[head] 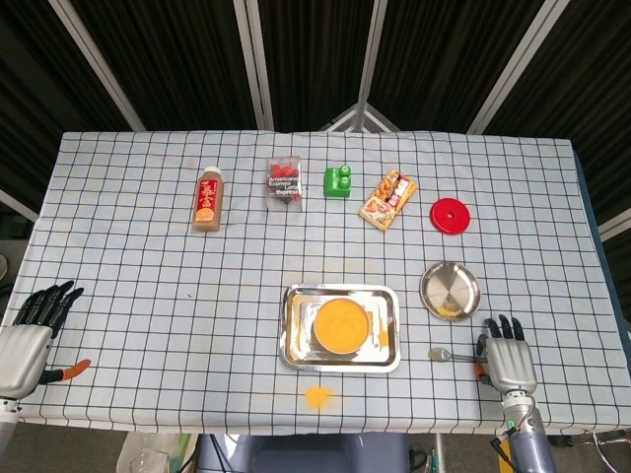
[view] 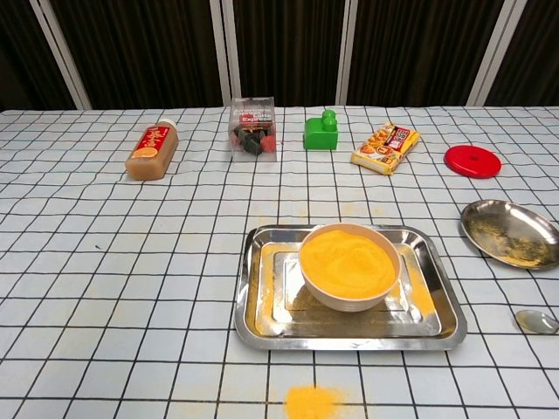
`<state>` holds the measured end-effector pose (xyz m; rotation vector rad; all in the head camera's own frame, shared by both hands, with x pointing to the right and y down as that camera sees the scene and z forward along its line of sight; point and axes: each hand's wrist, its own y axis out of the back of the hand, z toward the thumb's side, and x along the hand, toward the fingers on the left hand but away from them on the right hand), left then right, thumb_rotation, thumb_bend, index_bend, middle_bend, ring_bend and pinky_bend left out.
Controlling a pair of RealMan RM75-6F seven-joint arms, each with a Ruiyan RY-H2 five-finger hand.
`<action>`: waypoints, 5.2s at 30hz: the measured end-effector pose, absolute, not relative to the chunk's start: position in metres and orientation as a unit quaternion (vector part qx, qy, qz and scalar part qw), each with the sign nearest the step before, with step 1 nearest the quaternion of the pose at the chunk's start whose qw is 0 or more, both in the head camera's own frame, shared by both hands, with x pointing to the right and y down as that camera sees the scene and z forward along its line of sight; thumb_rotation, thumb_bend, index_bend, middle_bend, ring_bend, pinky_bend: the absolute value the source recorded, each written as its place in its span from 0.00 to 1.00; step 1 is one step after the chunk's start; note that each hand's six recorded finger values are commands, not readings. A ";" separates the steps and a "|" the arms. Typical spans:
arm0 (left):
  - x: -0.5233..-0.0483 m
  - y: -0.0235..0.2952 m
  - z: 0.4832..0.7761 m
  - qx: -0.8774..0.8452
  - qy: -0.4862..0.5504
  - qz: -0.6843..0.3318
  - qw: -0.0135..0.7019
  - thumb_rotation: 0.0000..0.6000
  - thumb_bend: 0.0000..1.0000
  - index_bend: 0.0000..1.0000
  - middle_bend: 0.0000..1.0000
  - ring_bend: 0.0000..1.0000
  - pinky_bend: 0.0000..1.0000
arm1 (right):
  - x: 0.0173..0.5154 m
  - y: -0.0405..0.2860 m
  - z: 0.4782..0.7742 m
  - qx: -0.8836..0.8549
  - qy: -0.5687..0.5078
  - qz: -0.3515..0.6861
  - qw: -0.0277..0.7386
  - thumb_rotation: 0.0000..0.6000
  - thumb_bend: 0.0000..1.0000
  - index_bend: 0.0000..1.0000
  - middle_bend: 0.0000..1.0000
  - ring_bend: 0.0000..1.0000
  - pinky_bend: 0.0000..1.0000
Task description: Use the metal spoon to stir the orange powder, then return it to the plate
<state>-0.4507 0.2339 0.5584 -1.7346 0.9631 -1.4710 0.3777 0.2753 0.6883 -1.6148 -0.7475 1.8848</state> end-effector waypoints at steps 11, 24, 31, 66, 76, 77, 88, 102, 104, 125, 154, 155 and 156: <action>-0.451 0.234 0.558 -0.663 0.368 -0.563 0.329 1.00 0.00 0.00 0.00 0.00 0.00 | 0.376 0.274 0.686 -0.602 -0.285 0.695 0.270 1.00 0.40 0.46 0.17 0.00 0.00; -0.451 0.234 0.559 -0.663 0.368 -0.564 0.327 1.00 0.00 0.00 0.00 0.00 0.00 | 0.378 0.275 0.689 -0.598 -0.277 0.701 0.270 1.00 0.42 0.50 0.17 0.00 0.00; -0.451 0.234 0.559 -0.663 0.369 -0.563 0.327 1.00 0.00 0.00 0.00 0.00 0.00 | 0.379 0.275 0.690 -0.598 -0.277 0.702 0.270 1.00 0.46 0.55 0.17 0.00 0.00; -0.452 0.233 0.558 -0.662 0.373 -0.564 0.323 1.00 0.00 0.00 0.00 0.00 0.00 | 0.376 0.250 0.666 -0.600 -0.349 0.667 0.272 1.00 0.48 0.61 0.43 0.24 0.00; -0.452 0.233 0.559 -0.663 0.373 -0.563 0.322 1.00 0.00 0.00 0.00 0.00 0.00 | 0.377 0.240 0.658 -0.597 -0.365 0.659 0.275 1.00 0.52 0.62 0.56 0.39 0.00; -0.452 0.233 0.558 -0.663 0.373 -0.563 0.322 1.00 0.00 0.00 0.00 0.00 0.00 | 0.377 0.240 0.658 -0.596 -0.364 0.660 0.276 1.00 0.52 0.62 0.57 0.39 0.00; -0.452 0.233 0.558 -0.665 0.374 -0.562 0.320 1.00 0.00 0.00 0.00 0.00 0.00 | 0.367 0.230 0.654 -0.592 -0.362 0.657 0.296 1.00 0.53 0.64 0.58 0.40 0.00; -0.452 0.231 0.560 -0.666 0.376 -0.563 0.315 1.00 0.00 0.00 0.00 0.00 0.00 | 0.319 0.203 0.631 -0.610 -0.344 0.622 0.350 1.00 0.55 0.64 0.58 0.40 0.00; -0.452 0.231 0.560 -0.666 0.376 -0.563 0.315 1.00 0.00 0.00 0.00 0.00 0.00 | 0.309 0.199 0.626 -0.612 -0.334 0.617 0.365 1.00 0.55 0.64 0.59 0.40 0.00; -0.452 0.228 0.560 -0.667 0.380 -0.561 0.309 1.00 0.00 0.00 0.00 0.00 0.00 | 0.198 0.189 0.618 -0.614 -0.224 0.606 0.454 1.00 0.56 0.65 0.60 0.40 0.00; -0.454 0.230 0.562 -0.667 0.376 -0.567 0.302 1.00 0.00 0.00 0.00 0.00 0.00 | 0.181 0.201 0.642 -0.616 -0.235 0.621 0.423 1.00 0.56 0.59 0.59 0.36 0.00; -0.454 0.230 0.562 -0.667 0.377 -0.567 0.302 1.00 0.00 0.00 0.00 0.00 0.00 | 0.181 0.201 0.642 -0.616 -0.236 0.622 0.422 1.00 0.56 0.56 0.58 0.35 0.00; -0.454 0.230 0.562 -0.667 0.377 -0.567 0.302 1.00 0.00 0.00 0.00 0.00 0.00 | 0.181 0.202 0.642 -0.615 -0.237 0.623 0.422 1.00 0.56 0.54 0.56 0.33 0.00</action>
